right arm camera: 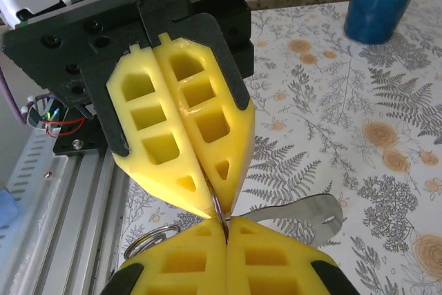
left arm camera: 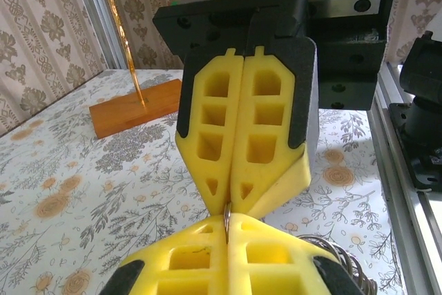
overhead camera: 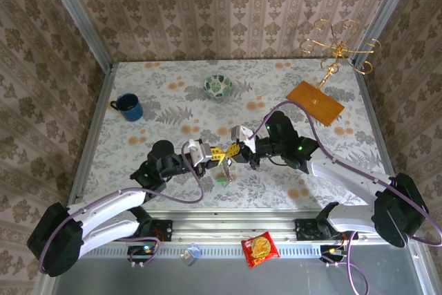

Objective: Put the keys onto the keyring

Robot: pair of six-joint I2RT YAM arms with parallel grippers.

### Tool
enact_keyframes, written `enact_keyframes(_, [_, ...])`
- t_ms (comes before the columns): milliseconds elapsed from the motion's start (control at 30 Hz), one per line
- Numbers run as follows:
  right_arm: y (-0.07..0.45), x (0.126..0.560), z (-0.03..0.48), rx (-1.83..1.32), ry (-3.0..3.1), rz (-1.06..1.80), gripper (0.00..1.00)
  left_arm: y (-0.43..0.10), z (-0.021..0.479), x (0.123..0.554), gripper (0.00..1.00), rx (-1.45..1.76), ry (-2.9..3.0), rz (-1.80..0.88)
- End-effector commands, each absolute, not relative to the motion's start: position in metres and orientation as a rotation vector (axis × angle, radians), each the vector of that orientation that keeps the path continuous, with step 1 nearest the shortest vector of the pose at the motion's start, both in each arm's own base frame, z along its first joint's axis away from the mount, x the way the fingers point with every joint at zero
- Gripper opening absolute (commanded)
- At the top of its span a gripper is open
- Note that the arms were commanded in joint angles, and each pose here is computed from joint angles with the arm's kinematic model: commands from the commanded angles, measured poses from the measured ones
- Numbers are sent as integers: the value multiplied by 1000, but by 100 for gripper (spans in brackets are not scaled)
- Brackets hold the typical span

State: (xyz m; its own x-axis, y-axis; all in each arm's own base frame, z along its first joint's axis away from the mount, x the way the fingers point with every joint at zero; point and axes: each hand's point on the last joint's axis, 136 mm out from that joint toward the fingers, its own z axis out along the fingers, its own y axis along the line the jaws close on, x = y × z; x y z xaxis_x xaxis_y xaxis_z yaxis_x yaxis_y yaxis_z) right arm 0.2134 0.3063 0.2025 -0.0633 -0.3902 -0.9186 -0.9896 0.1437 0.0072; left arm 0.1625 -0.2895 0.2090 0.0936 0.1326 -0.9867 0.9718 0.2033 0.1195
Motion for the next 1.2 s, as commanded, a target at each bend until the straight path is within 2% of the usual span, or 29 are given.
enact_keyframes(0, [307,212,206,-1415,1559,891,0,-288,217,161,16,1170,1283,-910])
enact_keyframes(167, [301,212,200,-1516,1589,808,0,-285,206,161,22,1225,1350,-866])
enact_keyframes(633, [303,206,198,-1739,1575,625,0,-292,204,165,22,1323,1377,-837])
enact_keyframes(767, [308,202,208,-1746,1531,629,0,-293,202,166,17,1343,1390,-840])
enact_keyframes(900, [311,199,211,-1750,1515,636,0,-293,201,165,1,1357,1390,-848])
enact_keyframes(933, [311,200,213,-1738,1517,638,0,-293,202,164,0,1358,1387,-850])
enact_keyframes(967, [310,200,214,-1720,1521,639,1,-293,203,164,0,1358,1384,-852])
enact_keyframes(1067, [307,208,218,-1621,1538,655,21,-293,205,163,0,1352,1373,-860])
enact_keyframes(1167, [299,216,221,-1510,1566,694,28,-293,208,162,0,1329,1353,-872])
